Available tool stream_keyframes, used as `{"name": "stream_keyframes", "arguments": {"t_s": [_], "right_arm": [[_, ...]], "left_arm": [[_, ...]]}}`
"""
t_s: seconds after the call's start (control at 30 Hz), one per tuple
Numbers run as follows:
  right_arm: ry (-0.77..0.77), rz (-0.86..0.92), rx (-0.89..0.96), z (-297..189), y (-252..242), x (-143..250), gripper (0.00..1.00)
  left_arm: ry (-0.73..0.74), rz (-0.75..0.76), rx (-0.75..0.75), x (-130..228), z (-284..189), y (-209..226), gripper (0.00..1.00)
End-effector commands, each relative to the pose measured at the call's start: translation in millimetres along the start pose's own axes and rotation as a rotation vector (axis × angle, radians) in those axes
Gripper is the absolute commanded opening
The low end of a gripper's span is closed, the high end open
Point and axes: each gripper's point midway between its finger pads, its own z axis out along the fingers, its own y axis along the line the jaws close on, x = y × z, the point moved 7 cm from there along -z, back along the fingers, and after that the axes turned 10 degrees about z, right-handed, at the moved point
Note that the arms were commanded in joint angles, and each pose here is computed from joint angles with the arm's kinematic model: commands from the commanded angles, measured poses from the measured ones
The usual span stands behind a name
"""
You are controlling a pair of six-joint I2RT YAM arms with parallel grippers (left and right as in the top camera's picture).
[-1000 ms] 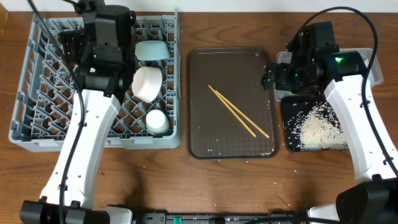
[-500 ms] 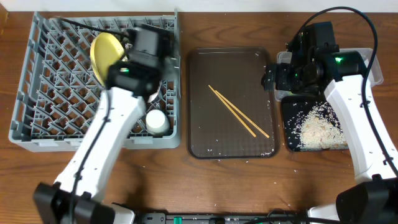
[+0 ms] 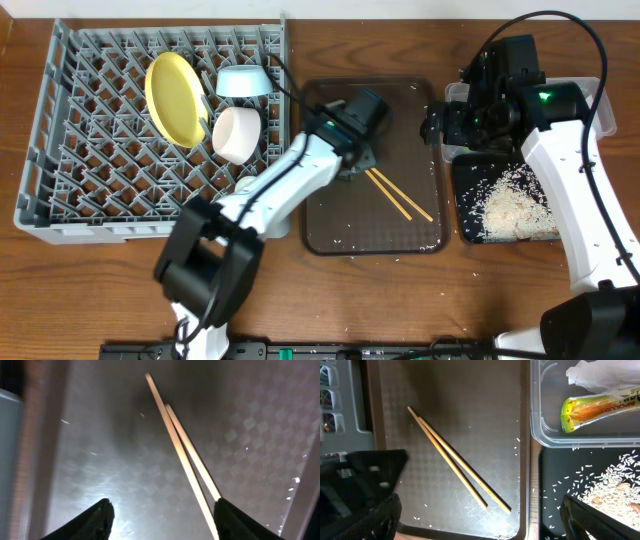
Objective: Sort waste into correct bins and load items into the dishwasher
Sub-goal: 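Release the plate and move the left gripper to the chopsticks, then grasp one wooden chopstick with the left gripper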
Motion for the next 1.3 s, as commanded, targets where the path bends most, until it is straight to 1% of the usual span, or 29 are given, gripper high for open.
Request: {"name": "stream_keyframes", "arguments": {"t_s": [0.0, 0.17, 0.33, 0.67, 0.77, 0.97, 1.07, 1.17, 1.27], "right_arm": [[-0.022, 0.006, -0.009, -8, 3, -2, 0.99], [-0.022, 0.006, -0.009, -8, 3, -2, 0.99], [-0.022, 0.006, -0.009, -8, 3, -2, 0.99], [-0.022, 0.006, -0.009, -8, 3, -2, 0.99], [-0.022, 0.006, -0.009, -8, 3, -2, 0.99], [-0.022, 0.006, -0.009, -8, 3, -2, 0.99], [-0.022, 0.006, -0.009, -8, 3, -2, 0.99], [-0.022, 0.006, -0.009, -8, 3, -2, 0.99], [-0.022, 0.006, -0.009, -8, 3, -1, 0.99]], "left_arm": [[0.024, -0.066, -0.005, 11, 18, -11, 0.63], [0.043, -0.099, -0.01, 23, 44, -21, 0.59], [0.061, -0.158, -0.033, 28, 62, -20, 0.56], [0.07, -0.173, -0.04, 31, 74, -20, 0.55], [0.115, -0.168, -0.026, 39, 79, -23, 0.52], [0.156, -0.146, -0.033, 52, 82, -27, 0.5], [0.158, -0.14, -0.031, 54, 82, -29, 0.41], [0.162, -0.137, -0.037, 55, 81, -28, 0.34], [0.179, -0.136, -0.057, 58, 81, -25, 0.32]]}}
